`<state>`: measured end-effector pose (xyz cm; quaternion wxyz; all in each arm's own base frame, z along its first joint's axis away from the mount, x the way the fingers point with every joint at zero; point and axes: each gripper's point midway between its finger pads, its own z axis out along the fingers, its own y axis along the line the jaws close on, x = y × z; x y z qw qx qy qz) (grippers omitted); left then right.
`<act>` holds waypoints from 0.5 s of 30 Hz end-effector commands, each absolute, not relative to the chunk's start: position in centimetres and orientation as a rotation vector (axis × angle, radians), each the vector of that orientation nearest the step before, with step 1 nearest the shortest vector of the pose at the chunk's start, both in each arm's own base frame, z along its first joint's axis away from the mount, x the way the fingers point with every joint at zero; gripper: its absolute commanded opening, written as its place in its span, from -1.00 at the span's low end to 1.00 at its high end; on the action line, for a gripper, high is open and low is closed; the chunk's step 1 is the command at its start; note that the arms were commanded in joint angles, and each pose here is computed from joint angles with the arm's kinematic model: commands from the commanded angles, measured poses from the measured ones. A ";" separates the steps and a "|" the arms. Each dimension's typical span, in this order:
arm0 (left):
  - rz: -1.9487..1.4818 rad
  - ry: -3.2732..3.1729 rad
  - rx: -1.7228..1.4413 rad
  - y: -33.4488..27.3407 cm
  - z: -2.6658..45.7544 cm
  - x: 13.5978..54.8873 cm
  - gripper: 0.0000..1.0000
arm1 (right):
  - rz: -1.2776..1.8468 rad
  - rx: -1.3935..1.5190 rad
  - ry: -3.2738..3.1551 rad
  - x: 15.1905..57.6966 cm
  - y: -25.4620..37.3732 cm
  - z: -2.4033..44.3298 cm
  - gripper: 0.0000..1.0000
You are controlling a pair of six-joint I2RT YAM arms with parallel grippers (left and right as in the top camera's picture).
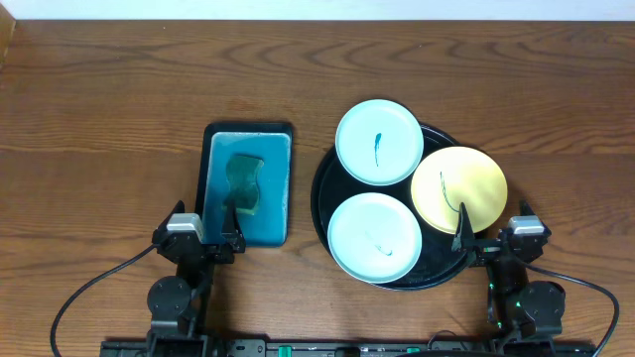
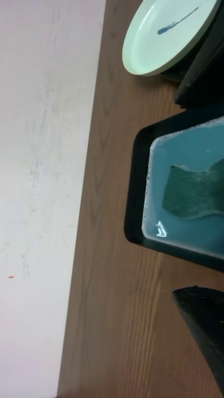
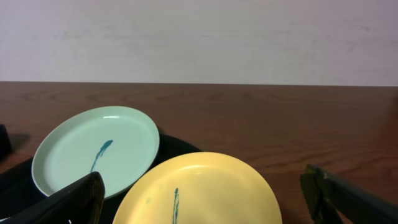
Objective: Clean dirty plates on tray and stack at the side
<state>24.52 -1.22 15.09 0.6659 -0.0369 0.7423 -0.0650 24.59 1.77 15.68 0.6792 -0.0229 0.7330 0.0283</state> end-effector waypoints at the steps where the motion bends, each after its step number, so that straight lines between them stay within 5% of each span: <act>1: -0.122 1.731 -0.097 -0.8 13.5 24.4 0.83 | 0.059 -0.067 1.650 24.6 2.0 15.5 0.99; 15: -0.143 1.730 -0.108 -1.0 13.5 24.4 0.83 | 0.069 -0.074 1.649 24.5 2.2 15.5 0.99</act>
